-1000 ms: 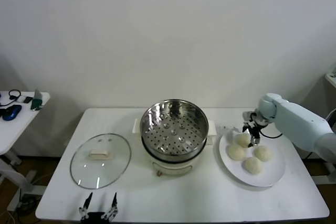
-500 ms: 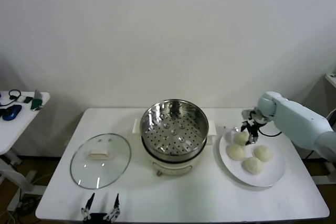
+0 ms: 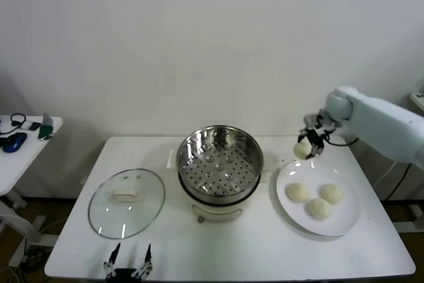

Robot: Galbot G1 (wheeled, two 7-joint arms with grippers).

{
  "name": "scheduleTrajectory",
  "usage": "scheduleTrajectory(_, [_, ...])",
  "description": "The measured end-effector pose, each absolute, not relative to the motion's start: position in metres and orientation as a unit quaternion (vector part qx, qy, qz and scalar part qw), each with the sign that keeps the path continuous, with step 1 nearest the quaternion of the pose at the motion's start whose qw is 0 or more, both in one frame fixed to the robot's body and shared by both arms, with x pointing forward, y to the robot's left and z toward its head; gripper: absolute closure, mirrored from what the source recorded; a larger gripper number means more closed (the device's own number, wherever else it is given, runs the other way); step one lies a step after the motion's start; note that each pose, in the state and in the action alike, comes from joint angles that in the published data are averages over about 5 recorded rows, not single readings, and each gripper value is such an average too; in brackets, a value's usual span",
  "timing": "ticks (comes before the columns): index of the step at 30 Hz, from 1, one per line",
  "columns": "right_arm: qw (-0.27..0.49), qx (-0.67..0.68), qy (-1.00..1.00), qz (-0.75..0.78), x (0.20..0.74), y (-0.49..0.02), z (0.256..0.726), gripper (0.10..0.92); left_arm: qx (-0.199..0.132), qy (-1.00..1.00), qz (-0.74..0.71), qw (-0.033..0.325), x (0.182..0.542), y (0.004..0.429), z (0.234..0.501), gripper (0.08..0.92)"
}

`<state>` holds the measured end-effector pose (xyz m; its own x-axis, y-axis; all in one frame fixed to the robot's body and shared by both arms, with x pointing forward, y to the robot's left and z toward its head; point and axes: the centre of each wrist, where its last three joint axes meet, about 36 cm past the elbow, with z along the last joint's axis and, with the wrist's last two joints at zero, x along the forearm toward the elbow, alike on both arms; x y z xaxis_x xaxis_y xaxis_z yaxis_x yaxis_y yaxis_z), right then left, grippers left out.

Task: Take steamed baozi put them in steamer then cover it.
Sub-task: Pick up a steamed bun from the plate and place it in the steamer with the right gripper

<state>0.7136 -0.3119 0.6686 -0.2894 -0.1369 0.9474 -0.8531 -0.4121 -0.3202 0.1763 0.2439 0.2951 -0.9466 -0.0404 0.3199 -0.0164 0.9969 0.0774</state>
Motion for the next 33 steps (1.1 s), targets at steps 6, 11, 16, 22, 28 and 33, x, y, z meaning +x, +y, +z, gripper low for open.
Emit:
scheduleTrajectory(6, [0.166, 0.559, -0.4, 0.707, 0.694, -0.23, 0.736, 0.327, 0.012, -0.986, -0.039, 0.16, 0.179, 0.244, 0.297, 0.177])
scheduleTrajectory(11, [0.085, 0.592, -0.323, 0.734, 0.672, -0.163, 0.747, 0.327, 0.012, -0.987, -0.041, 0.157, 0.181, 0.246, 0.299, 0.177])
scheduleTrajectory(16, [0.028, 0.61, -0.251, 0.751, 0.661, -0.12, 0.726, 0.327, 0.012, -0.987, -0.045, 0.155, 0.182, 0.25, 0.3, 0.177])
scheduleTrajectory(22, [-0.01, 0.614, -0.184, 0.767, 0.665, -0.096, 0.682, 0.327, 0.013, -0.987, -0.045, 0.154, 0.181, 0.251, 0.3, 0.177])
scheduleTrajectory(28, [-0.027, 0.616, -0.154, 0.772, 0.679, -0.086, 0.641, 0.327, 0.013, -0.987, -0.047, 0.155, 0.181, 0.252, 0.298, 0.177])
scheduleTrajectory(33, [-0.029, 0.617, -0.142, 0.773, 0.69, -0.081, 0.612, 0.327, 0.015, -0.987, -0.047, 0.155, 0.181, 0.252, 0.296, 0.177])
